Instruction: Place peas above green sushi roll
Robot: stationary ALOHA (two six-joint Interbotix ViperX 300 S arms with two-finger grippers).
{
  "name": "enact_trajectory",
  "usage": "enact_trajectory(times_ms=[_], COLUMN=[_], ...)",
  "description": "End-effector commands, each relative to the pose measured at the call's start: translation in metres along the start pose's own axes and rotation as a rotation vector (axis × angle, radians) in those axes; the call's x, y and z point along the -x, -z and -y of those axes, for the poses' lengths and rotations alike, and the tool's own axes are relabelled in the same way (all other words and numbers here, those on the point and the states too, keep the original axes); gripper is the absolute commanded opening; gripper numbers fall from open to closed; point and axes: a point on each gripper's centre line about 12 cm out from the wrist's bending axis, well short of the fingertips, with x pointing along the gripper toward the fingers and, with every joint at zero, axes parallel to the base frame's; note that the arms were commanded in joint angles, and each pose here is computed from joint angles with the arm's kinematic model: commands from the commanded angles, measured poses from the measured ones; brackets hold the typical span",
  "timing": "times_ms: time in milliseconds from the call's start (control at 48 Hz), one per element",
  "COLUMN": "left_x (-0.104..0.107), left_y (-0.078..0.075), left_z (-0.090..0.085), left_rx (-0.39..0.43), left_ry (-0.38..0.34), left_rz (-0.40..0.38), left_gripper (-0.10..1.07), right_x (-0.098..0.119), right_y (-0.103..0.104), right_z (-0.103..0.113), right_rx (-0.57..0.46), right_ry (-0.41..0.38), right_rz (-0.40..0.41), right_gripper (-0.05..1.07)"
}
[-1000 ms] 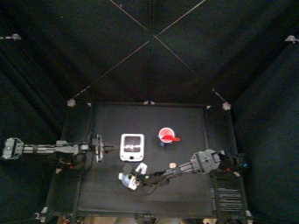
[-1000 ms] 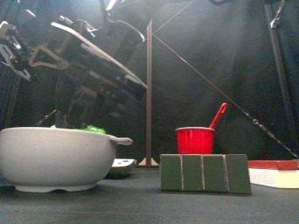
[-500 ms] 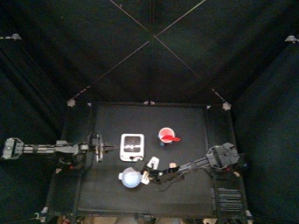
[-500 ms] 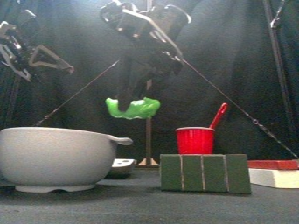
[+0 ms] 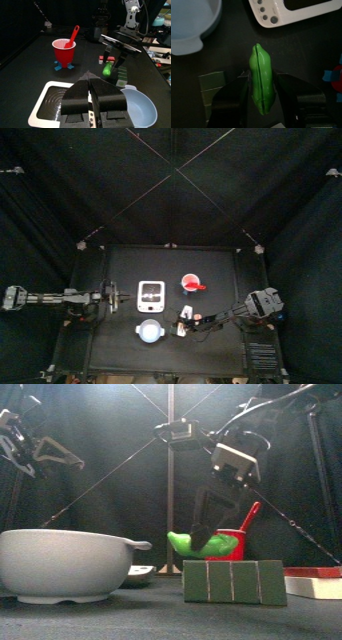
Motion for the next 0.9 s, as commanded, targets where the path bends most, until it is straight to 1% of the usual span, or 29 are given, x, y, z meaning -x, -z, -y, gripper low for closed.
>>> enact_trajectory(times_ms=[0, 104, 208, 417, 667, 875], left_x=[-0.001, -0.001, -0.001, -0.001, -0.001, -0.001], left_y=[-0.006, -0.006, -0.005, -0.006, -0.005, -0.005], left_z=[-0.001, 0.0, 0.0, -0.001, -0.001, -0.001], left_rx=[0.001, 0.0, 0.0, -0.001, 0.0, 0.001], left_ry=[-0.005, -0.003, -0.003, -0.004, -0.005, -0.005], left_rz=[0.022, 0.02, 0.019, 0.02, 0.017, 0.019], left_gripper=[0.32, 0.32, 0.32, 0.32, 0.32, 0.32], right_x=[0.01, 0.006, 0.004, -0.001, -0.012, -0.017], right_y=[-0.008, -0.002, 0.001, 0.002, 0.012, 0.014], right_z=[0.012, 0.015, 0.017, 0.016, 0.027, 0.032], right_rx=[-0.009, 0.018, 0.009, -0.005, -0.017, -0.015], right_ry=[0.002, 0.016, 0.016, -0.034, -0.021, -0.067], right_rz=[0.038, 0.031, 0.02, 0.025, -0.007, 0.01], right_gripper=[0.58, 0.59, 0.6, 0.6, 0.6, 0.6])
